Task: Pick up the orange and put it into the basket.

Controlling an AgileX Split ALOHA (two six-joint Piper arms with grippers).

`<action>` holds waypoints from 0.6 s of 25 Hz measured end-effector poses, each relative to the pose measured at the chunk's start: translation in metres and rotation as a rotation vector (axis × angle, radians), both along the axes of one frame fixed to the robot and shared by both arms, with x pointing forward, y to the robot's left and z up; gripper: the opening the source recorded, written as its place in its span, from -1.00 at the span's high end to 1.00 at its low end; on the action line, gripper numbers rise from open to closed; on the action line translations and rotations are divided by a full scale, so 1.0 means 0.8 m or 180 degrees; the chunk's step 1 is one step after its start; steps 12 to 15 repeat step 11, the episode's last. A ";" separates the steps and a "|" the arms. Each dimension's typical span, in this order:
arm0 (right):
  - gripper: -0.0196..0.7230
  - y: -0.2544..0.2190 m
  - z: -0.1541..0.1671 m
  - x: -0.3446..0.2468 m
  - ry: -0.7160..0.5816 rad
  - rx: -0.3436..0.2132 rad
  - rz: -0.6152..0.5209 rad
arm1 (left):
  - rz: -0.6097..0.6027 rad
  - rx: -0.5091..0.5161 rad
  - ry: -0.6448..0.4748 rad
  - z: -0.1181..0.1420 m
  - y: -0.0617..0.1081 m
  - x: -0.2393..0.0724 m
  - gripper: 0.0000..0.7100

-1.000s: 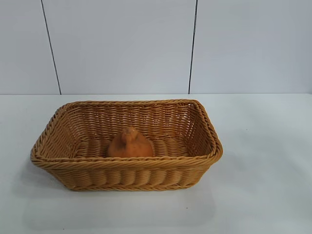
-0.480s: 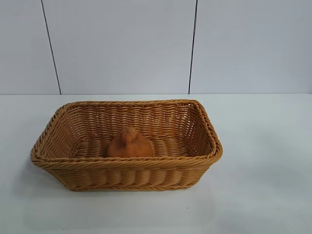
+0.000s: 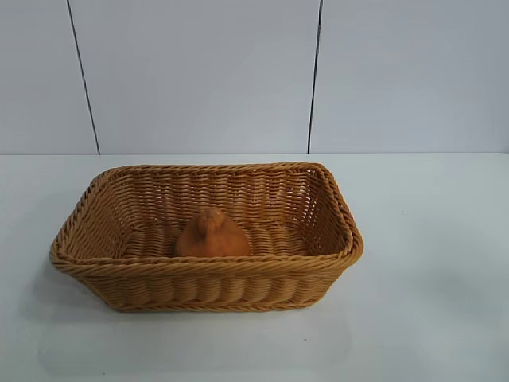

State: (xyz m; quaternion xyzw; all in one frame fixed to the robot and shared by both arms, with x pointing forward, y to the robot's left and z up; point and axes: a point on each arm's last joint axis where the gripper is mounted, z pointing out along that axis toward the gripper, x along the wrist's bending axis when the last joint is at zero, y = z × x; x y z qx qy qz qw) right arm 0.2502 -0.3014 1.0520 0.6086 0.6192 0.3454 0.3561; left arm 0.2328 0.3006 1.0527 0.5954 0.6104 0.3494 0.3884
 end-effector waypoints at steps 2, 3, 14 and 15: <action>-0.92 0.000 0.000 -0.010 -0.0163 0.0009 0.0010 | 0.0000 0.0000 0.0000 0.000 0.000 0.000 -0.82; -0.92 0.000 0.001 -0.014 -0.0231 0.0020 0.0014 | 0.0000 0.0000 0.0000 0.000 0.000 0.000 -0.82; -0.92 0.000 0.000 -0.018 -0.0296 0.0037 0.0023 | 0.0000 0.0000 0.0000 0.000 0.000 0.000 -0.82; -0.92 0.000 0.000 -0.018 -0.0296 0.0037 0.0023 | 0.0000 0.0000 0.0000 0.000 0.000 0.000 -0.82</action>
